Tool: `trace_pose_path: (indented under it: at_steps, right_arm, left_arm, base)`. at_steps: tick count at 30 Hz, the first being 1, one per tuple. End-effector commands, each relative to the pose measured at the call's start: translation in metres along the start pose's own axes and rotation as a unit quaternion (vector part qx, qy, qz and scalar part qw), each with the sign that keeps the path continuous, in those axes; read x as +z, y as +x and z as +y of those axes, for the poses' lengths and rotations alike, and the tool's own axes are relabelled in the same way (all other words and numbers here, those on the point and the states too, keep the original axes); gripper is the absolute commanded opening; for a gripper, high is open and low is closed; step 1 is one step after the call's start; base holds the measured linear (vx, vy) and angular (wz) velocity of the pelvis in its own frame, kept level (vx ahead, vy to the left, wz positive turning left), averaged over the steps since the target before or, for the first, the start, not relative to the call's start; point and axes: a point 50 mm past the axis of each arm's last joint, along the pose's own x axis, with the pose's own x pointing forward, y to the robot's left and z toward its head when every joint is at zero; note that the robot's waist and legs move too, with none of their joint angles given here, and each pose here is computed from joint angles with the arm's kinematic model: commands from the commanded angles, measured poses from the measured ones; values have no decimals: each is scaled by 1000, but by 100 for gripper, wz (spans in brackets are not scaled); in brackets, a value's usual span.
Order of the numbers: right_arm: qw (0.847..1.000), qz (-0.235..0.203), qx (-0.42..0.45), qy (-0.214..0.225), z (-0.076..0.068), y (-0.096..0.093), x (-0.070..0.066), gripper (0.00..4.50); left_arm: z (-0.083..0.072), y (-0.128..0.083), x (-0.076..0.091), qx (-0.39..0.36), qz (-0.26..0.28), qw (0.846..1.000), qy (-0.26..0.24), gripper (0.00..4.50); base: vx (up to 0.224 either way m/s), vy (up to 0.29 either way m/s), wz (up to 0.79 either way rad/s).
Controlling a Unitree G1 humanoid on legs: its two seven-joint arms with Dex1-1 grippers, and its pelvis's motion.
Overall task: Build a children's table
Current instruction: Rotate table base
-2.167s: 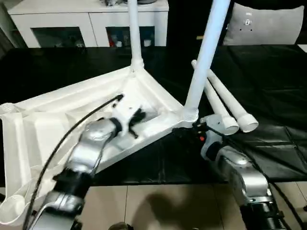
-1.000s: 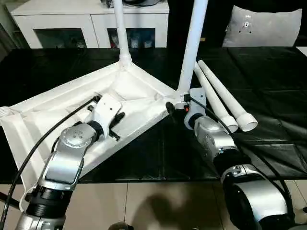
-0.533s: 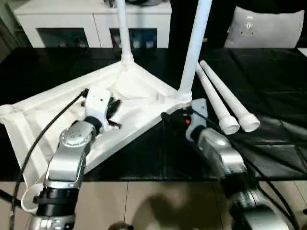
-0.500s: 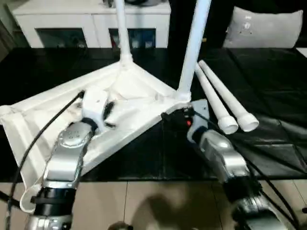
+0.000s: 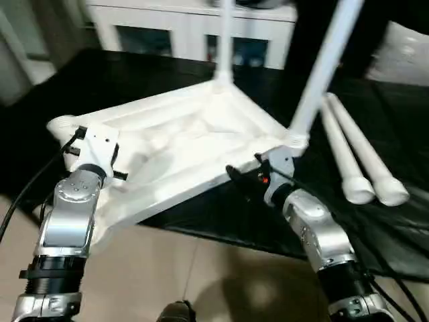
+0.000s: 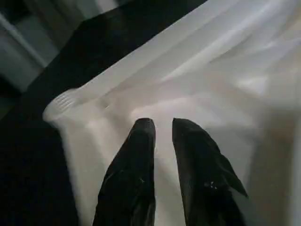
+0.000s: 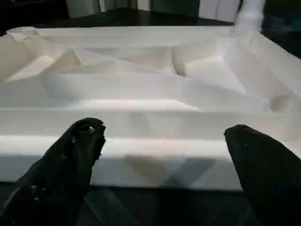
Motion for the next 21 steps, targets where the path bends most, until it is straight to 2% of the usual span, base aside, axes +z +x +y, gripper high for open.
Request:
trace_pose_path:
  at_steps: [1,4,8,13,16,21]
  right_arm:
    - [998,54,-27,2,-3,0,-9,450]
    - [997,68,-34,6,-5,0,-12,450]
    - [995,78,-64,3,-11,0,-12,450]
    - [988,93,-122,11,-25,-7,-11,450]
    - [987,109,-116,14,-23,-9,-15,450]
    - [986,130,-105,7,-21,-8,-19,450]
  left_arm:
    - [-1,6,-3,-26,20,999,14,81]
    - [-2,9,-8,-48,33,998,18,81]
    - [-6,15,-14,-97,43,994,37,44]
    - [-15,23,-2,-145,10,988,57,4]
    - [-23,26,-2,-170,13,984,45,2]
    - [-27,30,-14,-188,50,979,64,2]
  base:
    - [0,0,0]
    - [0,0,0]
    - [0,0,0]
    - [0,0,0]
    - [0,0,0]
    - [0,0,0]
